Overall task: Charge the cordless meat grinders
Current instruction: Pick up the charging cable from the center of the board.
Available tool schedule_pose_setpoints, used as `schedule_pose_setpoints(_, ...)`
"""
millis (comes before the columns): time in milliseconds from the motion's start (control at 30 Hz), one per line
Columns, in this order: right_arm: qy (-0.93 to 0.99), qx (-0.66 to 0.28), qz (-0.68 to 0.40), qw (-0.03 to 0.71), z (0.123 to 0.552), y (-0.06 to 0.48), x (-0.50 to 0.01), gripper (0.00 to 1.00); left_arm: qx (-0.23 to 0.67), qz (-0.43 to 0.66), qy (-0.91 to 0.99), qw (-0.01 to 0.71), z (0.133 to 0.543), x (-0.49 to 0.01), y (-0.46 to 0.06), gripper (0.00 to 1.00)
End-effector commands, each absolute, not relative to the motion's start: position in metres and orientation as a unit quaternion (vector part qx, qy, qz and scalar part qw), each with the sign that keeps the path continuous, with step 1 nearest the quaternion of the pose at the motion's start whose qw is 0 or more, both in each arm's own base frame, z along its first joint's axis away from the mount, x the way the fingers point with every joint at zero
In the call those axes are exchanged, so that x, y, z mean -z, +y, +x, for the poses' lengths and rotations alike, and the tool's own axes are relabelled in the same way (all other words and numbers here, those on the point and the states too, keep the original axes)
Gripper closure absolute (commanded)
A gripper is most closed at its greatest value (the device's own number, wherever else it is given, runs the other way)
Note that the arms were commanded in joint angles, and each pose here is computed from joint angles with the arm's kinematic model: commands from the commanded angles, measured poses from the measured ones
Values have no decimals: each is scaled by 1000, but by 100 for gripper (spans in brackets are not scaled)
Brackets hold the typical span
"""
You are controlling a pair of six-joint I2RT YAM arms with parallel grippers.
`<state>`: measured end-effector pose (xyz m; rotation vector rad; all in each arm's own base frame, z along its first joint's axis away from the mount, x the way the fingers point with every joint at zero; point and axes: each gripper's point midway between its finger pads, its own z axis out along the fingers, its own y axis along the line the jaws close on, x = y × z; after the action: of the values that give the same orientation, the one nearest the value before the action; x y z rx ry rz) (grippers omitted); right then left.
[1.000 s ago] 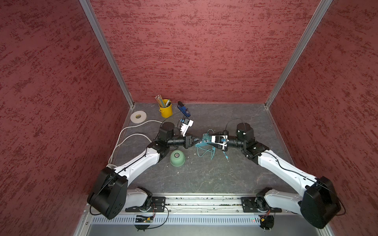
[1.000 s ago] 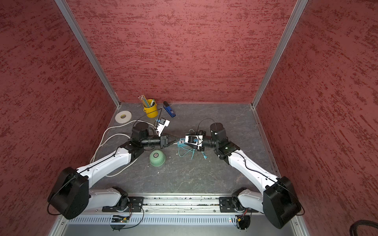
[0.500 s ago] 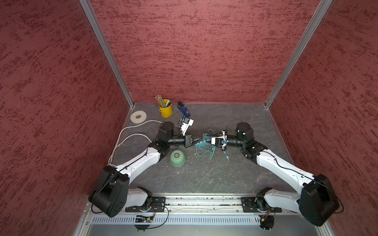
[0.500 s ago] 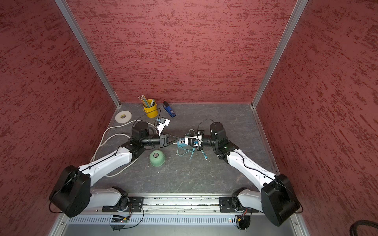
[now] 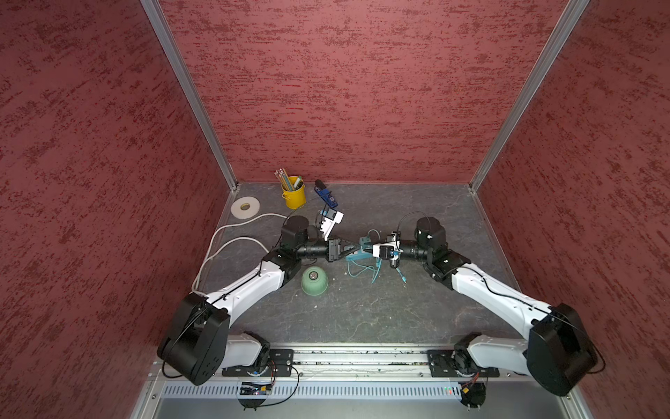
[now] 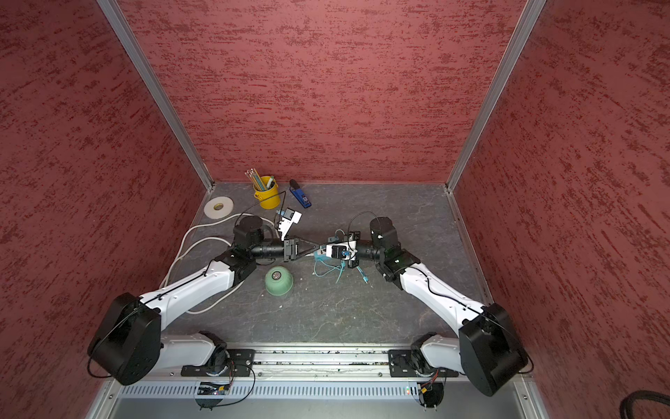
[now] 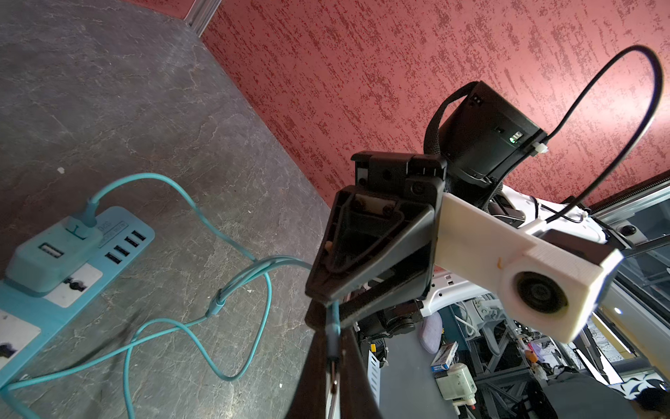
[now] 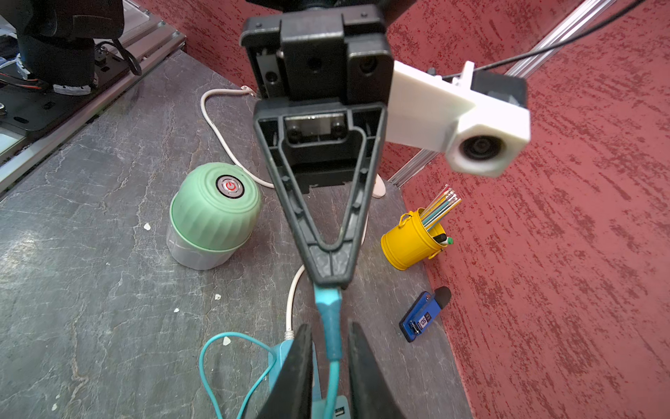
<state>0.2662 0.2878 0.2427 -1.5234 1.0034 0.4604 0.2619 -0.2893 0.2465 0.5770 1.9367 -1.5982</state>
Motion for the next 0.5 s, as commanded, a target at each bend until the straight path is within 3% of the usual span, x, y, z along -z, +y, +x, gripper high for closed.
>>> schedule_pose_setpoints(0, 410, -202, -657, 599, 264, 293, -251, 83, 601, 220, 717, 278, 264, -247, -290, 100)
schedule_pose_setpoints(167, 408, -204, -657, 600, 264, 294, -251, 86, 602, 220, 716, 277, 266, -247, -291, 100)
schedule_pose_setpoints(467, 409, -204, -658, 598, 264, 295, -248, 100, 603, 219, 716, 276, 267, -248, -292, 100)
